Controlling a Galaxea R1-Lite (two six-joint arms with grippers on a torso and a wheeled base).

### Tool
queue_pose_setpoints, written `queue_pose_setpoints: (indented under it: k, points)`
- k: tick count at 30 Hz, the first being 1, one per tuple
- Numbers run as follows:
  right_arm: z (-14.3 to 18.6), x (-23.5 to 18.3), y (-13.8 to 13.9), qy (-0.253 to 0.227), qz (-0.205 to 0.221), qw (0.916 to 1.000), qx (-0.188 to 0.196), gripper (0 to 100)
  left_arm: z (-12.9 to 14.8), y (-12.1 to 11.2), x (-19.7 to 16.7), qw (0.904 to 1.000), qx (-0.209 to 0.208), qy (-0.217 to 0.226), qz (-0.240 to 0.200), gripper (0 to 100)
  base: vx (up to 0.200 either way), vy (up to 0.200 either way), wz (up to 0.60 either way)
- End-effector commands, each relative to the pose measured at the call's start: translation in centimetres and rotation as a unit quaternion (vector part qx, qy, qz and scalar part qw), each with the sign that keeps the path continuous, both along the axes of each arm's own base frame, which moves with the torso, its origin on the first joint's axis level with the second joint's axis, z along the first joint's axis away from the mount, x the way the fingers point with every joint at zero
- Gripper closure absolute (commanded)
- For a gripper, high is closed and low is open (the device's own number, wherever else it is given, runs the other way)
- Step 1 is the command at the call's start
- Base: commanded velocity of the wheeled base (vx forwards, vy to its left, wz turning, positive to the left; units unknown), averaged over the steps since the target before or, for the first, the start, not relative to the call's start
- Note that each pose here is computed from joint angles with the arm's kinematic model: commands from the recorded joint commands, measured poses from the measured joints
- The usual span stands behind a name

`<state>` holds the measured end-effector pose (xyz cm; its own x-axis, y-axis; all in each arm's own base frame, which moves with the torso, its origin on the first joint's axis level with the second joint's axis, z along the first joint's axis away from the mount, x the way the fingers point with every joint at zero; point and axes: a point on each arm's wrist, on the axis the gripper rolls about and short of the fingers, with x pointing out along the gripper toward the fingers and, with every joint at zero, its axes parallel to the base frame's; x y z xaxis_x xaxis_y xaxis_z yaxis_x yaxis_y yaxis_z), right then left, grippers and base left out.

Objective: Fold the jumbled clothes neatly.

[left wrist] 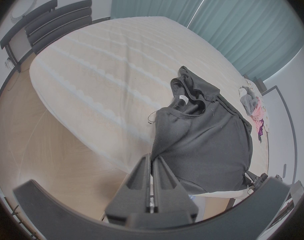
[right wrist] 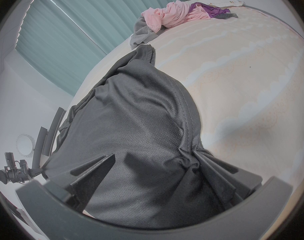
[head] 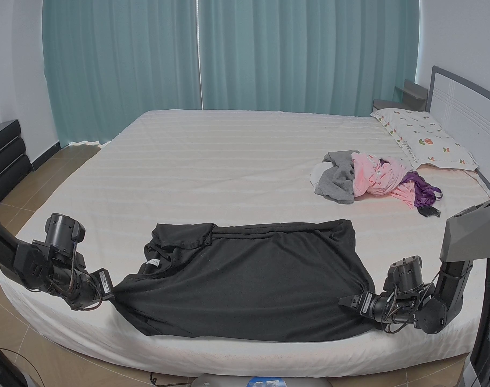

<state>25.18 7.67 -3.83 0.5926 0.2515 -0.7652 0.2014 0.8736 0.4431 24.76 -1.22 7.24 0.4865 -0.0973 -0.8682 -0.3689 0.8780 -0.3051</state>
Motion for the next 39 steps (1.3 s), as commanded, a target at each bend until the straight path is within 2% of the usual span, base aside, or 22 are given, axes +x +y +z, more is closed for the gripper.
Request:
queue_pose_setpoints:
  k: [1, 3, 11, 17, 18, 19, 26, 30, 37, 39]
  points:
    - [0.0, -0.1, 0.0, 0.001, 0.000, 1.0000, 0.000, 0, -1.4, 0.1, 0.5, 0.9997, -0.006, 0.026, -0.001, 0, 0.000, 0.000, 0.00]
    - [0.0, -0.1, 0.0, -0.001, 0.001, 1.0000, 0.001, 0, -1.7, 0.0, 0.6, 0.9996, -0.006, 0.029, -0.003, 0, 0.000, 0.000, 0.00]
    - [1.6, -0.1, 0.2, -0.028, 0.003, 0.9995, 0.011, 0, 0.3, -0.3, 3.9, 0.9994, -0.016, -0.031, 0.006, 0, 0.000, 0.000, 0.00]
    - [3.3, -0.4, 0.2, -0.054, 0.003, 0.9983, 0.020, 0, 0.2, -2.6, 9.4, 0.9964, -0.054, -0.058, 0.028, 0, 0.000, 0.000, 0.00]
    - [3.3, -0.4, 0.2, -0.054, 0.003, 0.9983, 0.020, 0, 0.2, -2.6, 9.4, 0.9964, -0.054, -0.058, 0.028, 0, 0.000, 0.000, 0.00]
    - [3.4, -0.5, 0.1, -0.054, 0.003, 0.9983, 0.020, 0, -0.2, -3.3, 10.9, 0.9960, -0.059, -0.061, 0.026, 0, 0.000, 0.000, 0.00]
    - [3.3, -0.6, 0.1, -0.050, 0.002, 0.9985, 0.021, 0, -2.8, -6.9, 15.5, 0.9938, -0.088, -0.063, 0.024, 0, 0.000, 0.000, 0.00]
    - [3.2, -0.8, 0.0, -0.047, 0.002, 0.9987, 0.020, 0, -4.8, -8.5, 17.3, 0.9945, -0.084, -0.061, 0.016, 0, 0.000, 0.000, 0.00]
    - [3.2, -1.0, 0.0, -0.046, 0.002, 0.9988, 0.020, 0, -5.3, -8.6, 19.0, 0.9933, -0.083, -0.078, 0.020, 0, 0.000, 0.000, 0.00]
    - [3.2, -1.0, 0.1, -0.044, 0.004, 0.9988, 0.019, 0, -5.4, -8.4, 19.6, 0.9931, -0.070, -0.088, 0.031, 0, 0.000, 0.000, 0.00]
